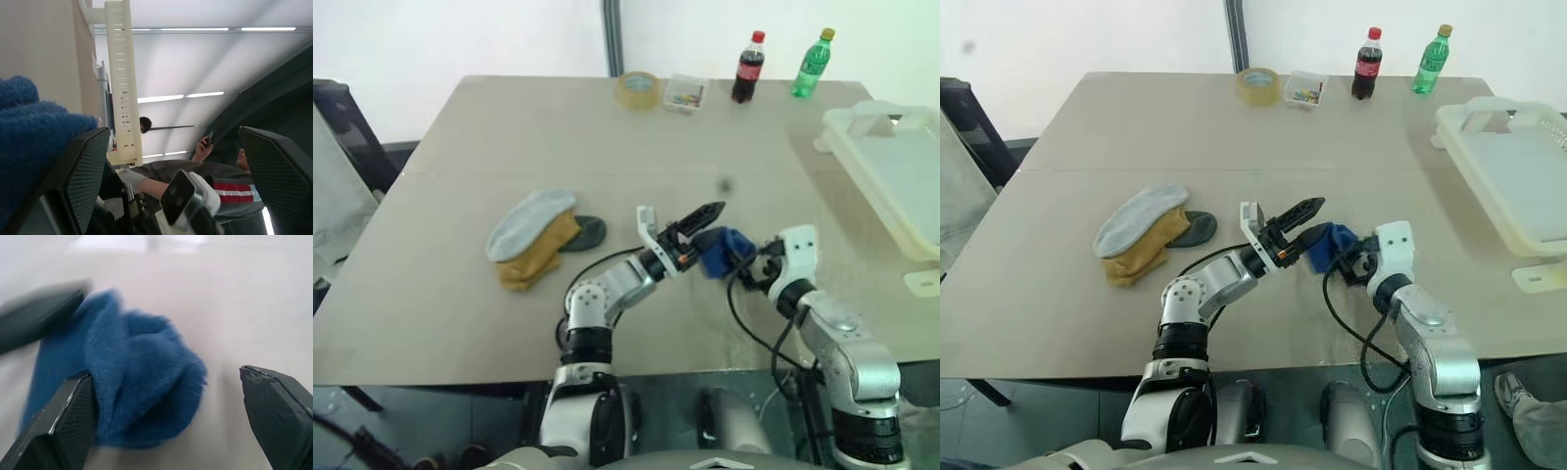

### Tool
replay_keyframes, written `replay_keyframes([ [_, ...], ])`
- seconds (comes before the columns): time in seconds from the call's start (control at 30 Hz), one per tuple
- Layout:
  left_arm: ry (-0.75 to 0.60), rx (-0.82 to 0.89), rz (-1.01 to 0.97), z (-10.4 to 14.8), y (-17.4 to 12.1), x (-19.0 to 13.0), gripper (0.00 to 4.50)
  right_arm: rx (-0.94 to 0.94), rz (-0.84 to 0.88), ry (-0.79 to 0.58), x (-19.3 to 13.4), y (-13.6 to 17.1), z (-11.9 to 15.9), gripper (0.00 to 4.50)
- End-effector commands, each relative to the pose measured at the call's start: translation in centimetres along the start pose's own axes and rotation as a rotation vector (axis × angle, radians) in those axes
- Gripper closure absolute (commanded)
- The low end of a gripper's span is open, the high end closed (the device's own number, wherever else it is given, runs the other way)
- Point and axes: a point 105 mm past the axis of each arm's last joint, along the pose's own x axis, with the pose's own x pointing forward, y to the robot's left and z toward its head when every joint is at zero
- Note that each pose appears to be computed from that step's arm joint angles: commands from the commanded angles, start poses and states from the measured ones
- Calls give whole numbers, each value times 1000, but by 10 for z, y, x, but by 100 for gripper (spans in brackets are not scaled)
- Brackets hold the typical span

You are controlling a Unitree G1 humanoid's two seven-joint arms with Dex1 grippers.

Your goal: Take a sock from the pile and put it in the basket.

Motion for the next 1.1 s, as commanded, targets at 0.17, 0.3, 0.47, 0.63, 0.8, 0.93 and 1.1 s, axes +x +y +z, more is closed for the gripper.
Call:
replay_keyframes([
  [0.17, 0, 27, -15, 2, -5, 2, 0, 291, 145, 112, 0, 25, -9, 2],
  [0.3, -4, 43, -14, 5, -7, 2, 0, 387, 111, 188, 2, 24, -26, 55],
  [0.47, -12, 56, -5, 9, -8, -2, 0, 479, 122, 199, 5, 27, -30, 260],
  [0.63, -15, 88, 13, 14, -10, -7, 0, 550, 145, 212, 9, 34, -35, 439],
  [0.8, 34, 343, 78, 13, -12, -12, 0, 694, 149, 114, 16, 32, -17, 439],
  [0.93, 88, 534, 95, 8, -14, -15, 0, 751, 160, 68, 17, 28, -4, 439],
  [1.1, 108, 977, 127, 20, -20, -22, 0, 709, 71, 30, 15, 6, 10, 439],
])
